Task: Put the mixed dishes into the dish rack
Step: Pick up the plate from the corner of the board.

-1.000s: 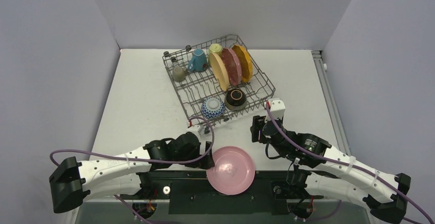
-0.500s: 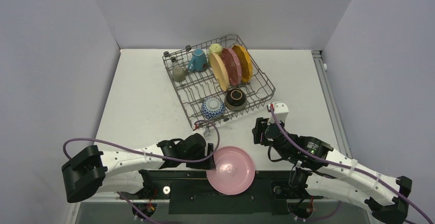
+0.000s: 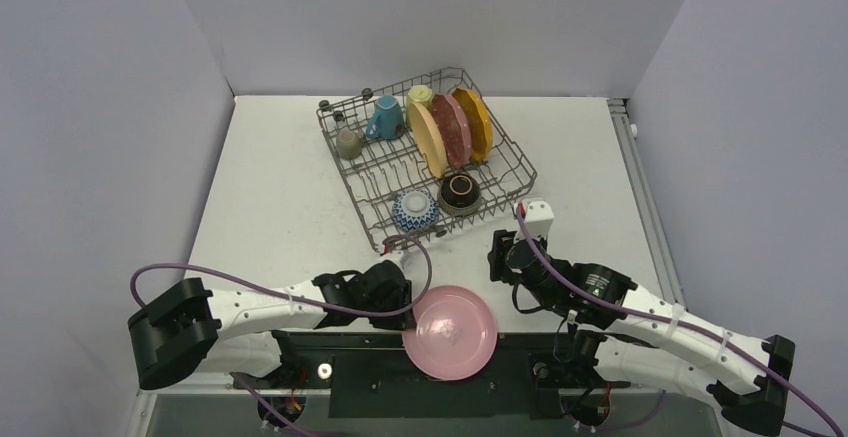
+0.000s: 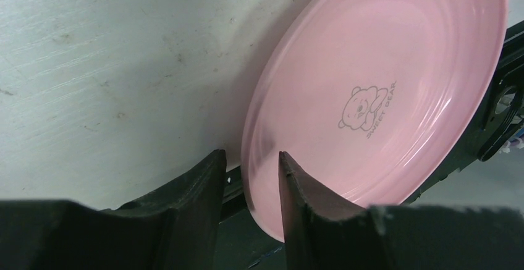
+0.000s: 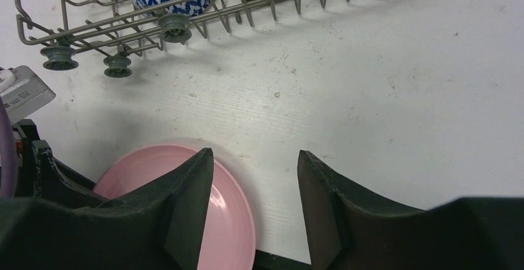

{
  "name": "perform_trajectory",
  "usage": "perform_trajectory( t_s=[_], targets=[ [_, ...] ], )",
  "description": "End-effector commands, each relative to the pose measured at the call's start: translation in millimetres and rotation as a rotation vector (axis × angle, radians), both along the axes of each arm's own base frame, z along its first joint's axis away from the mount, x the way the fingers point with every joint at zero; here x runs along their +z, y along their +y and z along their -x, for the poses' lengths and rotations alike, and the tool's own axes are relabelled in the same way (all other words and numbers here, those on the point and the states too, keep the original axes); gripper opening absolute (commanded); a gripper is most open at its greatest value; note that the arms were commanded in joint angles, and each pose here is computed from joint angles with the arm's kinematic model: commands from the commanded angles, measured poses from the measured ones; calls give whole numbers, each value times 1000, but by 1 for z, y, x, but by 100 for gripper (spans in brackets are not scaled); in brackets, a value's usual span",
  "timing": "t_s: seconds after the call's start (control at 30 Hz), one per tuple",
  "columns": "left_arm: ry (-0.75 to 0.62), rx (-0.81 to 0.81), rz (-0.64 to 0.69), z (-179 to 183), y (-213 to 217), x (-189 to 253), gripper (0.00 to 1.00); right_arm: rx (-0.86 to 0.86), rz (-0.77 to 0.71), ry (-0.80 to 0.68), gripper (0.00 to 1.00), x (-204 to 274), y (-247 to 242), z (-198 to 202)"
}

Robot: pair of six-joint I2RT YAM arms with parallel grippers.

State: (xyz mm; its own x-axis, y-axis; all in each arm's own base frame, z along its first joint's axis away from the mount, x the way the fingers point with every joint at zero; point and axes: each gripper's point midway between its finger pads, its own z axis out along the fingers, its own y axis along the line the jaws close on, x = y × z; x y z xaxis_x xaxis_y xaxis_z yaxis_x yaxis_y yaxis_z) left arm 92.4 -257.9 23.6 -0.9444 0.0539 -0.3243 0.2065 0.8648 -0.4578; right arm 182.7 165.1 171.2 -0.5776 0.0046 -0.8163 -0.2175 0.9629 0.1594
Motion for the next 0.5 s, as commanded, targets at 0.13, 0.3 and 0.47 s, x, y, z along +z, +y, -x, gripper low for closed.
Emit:
perform_trajectory(
  t_s=[0.13,0.3,0.47],
  targets=[
    [8,-32,46,0,-16,-2,18,10,-16,-8,47,3,10,-3],
    [2,-48,31,-1,-18,1,0,6,-31,-14,47,4,5,0],
    [-17,-45,55,-5,-23,14,0,-2,-48,-31,47,11,-2,2]
  ],
)
